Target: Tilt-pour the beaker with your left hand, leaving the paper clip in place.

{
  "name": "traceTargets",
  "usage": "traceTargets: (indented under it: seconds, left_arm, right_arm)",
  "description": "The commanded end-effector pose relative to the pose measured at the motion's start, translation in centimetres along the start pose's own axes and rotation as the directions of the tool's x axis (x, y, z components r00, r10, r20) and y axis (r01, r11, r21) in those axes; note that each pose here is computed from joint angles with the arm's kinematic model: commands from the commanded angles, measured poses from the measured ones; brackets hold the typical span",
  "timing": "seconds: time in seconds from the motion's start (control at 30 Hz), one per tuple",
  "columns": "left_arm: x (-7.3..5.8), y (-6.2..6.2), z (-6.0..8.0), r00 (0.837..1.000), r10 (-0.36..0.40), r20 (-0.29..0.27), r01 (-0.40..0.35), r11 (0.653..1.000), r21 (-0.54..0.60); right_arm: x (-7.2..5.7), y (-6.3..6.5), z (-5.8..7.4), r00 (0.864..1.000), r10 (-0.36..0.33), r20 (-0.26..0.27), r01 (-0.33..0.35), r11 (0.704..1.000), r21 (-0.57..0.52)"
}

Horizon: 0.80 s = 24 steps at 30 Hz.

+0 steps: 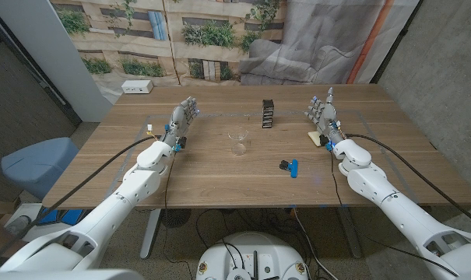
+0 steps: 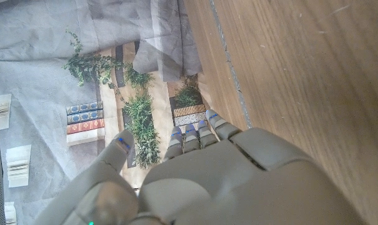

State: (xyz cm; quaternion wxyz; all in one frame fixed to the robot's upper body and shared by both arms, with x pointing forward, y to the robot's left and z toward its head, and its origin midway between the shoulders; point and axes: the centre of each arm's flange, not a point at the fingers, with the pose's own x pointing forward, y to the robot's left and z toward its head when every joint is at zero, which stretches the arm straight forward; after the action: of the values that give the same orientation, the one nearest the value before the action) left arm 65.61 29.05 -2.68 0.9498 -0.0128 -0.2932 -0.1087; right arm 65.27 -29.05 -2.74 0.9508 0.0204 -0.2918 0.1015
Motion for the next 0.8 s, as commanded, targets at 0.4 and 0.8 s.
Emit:
traceTargets:
  seconds: [0.4, 0.8]
  left_arm:
    - [-1.1, 0.7, 1.4, 1.0, -0.022, 0.018, 0.021, 0.997, 0.074]
    - [-3.0, 1.2, 2.2, 0.998, -0.063, 0.004, 0.062, 0.99, 0.126]
  right_arm:
    - [0.0, 0.0, 0.0, 1.0, 0.0, 0.0, 0.0, 1.0, 0.0]
    - [0.0, 0.0, 0.0, 1.0, 0.0, 0.0, 0.0, 1.0, 0.0]
